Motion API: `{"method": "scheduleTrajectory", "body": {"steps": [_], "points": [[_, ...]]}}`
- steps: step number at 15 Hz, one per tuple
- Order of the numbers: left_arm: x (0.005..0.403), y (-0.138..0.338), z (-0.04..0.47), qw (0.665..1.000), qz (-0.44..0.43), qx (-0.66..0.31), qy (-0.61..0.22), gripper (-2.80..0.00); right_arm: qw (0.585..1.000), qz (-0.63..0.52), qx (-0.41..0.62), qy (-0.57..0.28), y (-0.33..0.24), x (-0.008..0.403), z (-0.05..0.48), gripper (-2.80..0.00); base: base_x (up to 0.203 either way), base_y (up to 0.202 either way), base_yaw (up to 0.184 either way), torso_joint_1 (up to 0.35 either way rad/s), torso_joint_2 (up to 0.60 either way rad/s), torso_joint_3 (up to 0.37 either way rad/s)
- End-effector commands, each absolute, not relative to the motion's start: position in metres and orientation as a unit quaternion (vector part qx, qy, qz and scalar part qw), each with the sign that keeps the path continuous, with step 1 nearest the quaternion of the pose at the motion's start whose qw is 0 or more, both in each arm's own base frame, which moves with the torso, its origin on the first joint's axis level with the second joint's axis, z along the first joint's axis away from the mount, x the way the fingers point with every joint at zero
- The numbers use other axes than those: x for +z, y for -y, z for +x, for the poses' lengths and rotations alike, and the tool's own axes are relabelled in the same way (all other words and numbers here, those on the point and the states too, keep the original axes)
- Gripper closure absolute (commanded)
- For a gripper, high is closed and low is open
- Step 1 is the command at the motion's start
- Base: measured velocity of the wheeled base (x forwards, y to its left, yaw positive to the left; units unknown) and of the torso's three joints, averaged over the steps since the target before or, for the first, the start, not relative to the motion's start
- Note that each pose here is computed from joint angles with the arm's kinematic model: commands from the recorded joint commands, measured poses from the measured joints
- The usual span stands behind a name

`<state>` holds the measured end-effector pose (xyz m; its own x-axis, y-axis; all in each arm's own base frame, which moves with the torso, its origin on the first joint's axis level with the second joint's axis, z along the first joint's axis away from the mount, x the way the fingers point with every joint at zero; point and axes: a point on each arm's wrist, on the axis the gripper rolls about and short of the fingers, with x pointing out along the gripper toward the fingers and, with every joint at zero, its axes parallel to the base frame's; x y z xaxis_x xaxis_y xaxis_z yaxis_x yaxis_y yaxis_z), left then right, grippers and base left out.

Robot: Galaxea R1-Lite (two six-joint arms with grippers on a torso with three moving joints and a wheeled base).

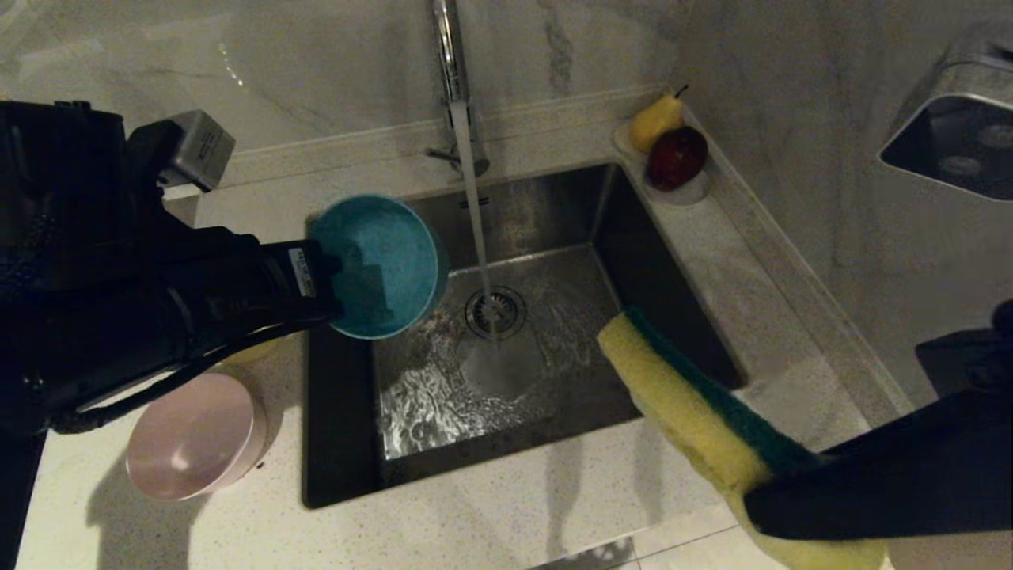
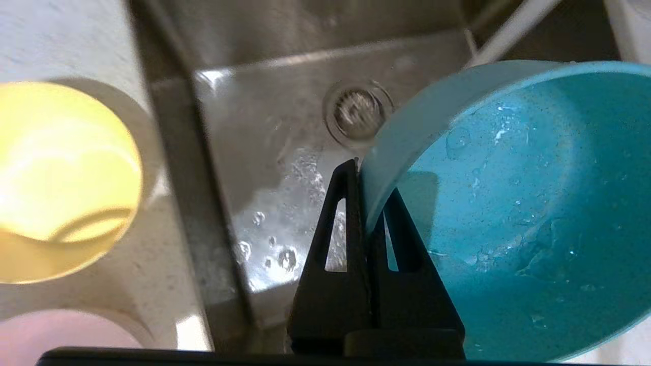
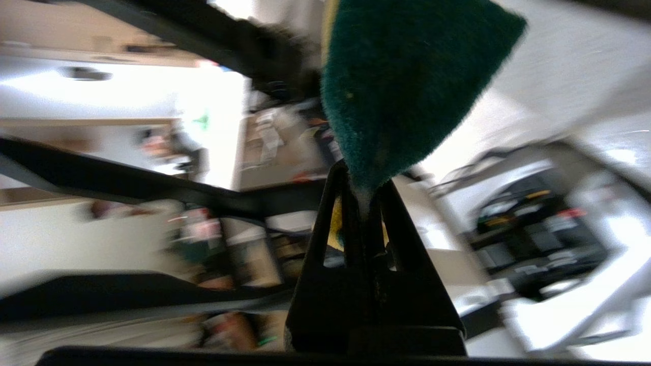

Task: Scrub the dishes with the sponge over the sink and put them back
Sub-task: Wipe the bowl

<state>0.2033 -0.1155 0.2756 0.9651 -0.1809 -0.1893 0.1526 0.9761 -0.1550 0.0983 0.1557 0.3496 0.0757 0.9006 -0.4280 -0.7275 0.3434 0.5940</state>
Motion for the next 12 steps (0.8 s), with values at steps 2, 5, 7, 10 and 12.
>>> {"method": "scheduleTrajectory", "body": {"steps": [2,5,7,10,12], "points": [[0.273,0.147,0.208,0.993,-0.051,-0.057,-0.087,0.00,0.705,0.126,0.551,-0.427,-0.190,0.342,0.123,0.00,0.000,0.000,0.000,0.000,0.00,0.000],[0.270,0.169,0.209,0.997,-0.025,-0.040,-0.064,0.00,0.693,0.147,0.537,-0.459,-0.221,0.337,0.145,0.00,0.000,0.000,0.000,0.000,0.00,0.000],[0.273,0.169,0.207,0.998,-0.011,-0.039,-0.048,0.00,0.687,0.166,0.524,-0.475,-0.238,0.334,0.158,0.00,0.000,0.000,0.000,0.000,0.00,0.000],[0.273,0.169,0.206,0.999,-0.006,-0.038,-0.034,0.00,0.684,0.176,0.512,-0.488,-0.256,0.327,0.173,0.00,0.000,0.000,0.000,0.000,0.00,0.000],[0.273,0.169,0.205,0.999,-0.005,-0.039,-0.024,0.00,0.684,0.187,0.507,-0.490,-0.258,0.327,0.181,0.00,0.000,0.000,0.000,0.000,0.00,0.000]]}}
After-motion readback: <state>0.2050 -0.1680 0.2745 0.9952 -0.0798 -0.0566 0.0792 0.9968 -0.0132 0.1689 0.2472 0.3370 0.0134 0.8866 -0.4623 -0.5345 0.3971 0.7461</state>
